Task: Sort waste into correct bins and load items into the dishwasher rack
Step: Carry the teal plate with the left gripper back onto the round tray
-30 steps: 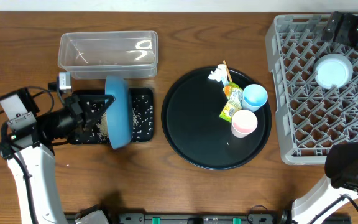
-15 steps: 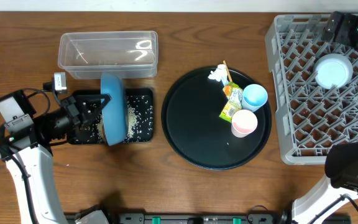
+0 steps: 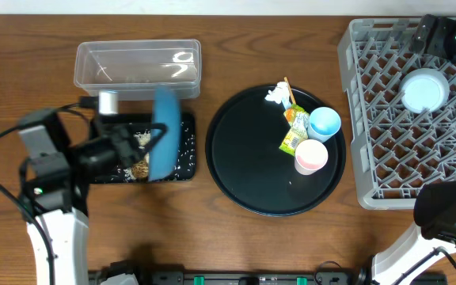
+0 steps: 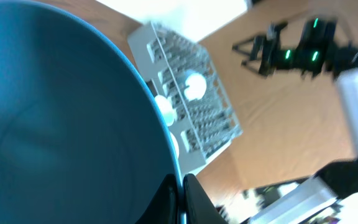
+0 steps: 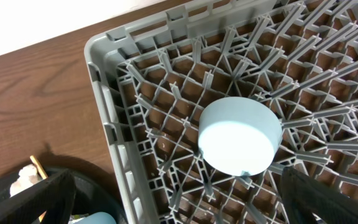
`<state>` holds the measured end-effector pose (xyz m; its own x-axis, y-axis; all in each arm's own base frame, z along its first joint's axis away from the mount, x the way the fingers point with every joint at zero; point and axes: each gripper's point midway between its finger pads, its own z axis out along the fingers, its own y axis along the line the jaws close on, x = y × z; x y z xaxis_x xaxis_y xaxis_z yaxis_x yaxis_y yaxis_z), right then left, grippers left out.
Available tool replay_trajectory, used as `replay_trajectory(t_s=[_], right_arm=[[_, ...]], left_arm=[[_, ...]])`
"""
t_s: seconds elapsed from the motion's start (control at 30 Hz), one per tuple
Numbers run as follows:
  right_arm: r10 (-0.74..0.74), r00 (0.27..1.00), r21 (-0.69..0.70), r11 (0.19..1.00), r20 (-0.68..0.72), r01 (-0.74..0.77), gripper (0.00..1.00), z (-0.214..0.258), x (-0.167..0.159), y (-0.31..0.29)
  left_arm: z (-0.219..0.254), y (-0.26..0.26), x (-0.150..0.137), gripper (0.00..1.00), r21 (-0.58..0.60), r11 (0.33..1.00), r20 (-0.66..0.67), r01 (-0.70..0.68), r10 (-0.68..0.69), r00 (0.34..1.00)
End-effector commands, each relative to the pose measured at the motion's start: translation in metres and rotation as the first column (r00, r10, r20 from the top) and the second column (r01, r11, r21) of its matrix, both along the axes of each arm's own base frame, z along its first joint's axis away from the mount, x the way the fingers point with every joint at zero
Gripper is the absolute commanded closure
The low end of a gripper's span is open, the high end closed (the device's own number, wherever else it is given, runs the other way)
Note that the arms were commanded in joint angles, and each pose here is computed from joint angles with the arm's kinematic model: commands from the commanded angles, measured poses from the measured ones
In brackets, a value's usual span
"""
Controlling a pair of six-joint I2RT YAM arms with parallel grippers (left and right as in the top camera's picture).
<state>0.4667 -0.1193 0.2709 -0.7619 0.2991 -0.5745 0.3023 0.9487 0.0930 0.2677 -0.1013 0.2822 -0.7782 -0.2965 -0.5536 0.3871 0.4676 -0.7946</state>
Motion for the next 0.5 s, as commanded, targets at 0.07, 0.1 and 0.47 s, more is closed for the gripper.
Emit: replay_trajectory(t_s=[0.07,0.1,0.47], right_arm=[[0.006,1.0,-0.01,1.0,0.016,-0.006,0.01,0.007,-0.002,-0.002],[0.006,1.0,-0.01,1.0,0.016,-0.006,0.01,0.007,-0.002,-0.002],[0.006,1.0,-0.009,1.0,0.015,-0.006,0.01,0.007,-0.002,-0.002]], left_arm=[[-0.016,-0.021,0.002,0.94,0.239,0.969,0.068,-0.061,0.046,0.997],[-0.021,-0.028,0.001,0.94,0.283,0.958,0.078,-0.054,0.034,0.996],[-0.072,-0.1,-0.017,0.94,0.602,0.796,0.114,0.062,-0.163,0.98]])
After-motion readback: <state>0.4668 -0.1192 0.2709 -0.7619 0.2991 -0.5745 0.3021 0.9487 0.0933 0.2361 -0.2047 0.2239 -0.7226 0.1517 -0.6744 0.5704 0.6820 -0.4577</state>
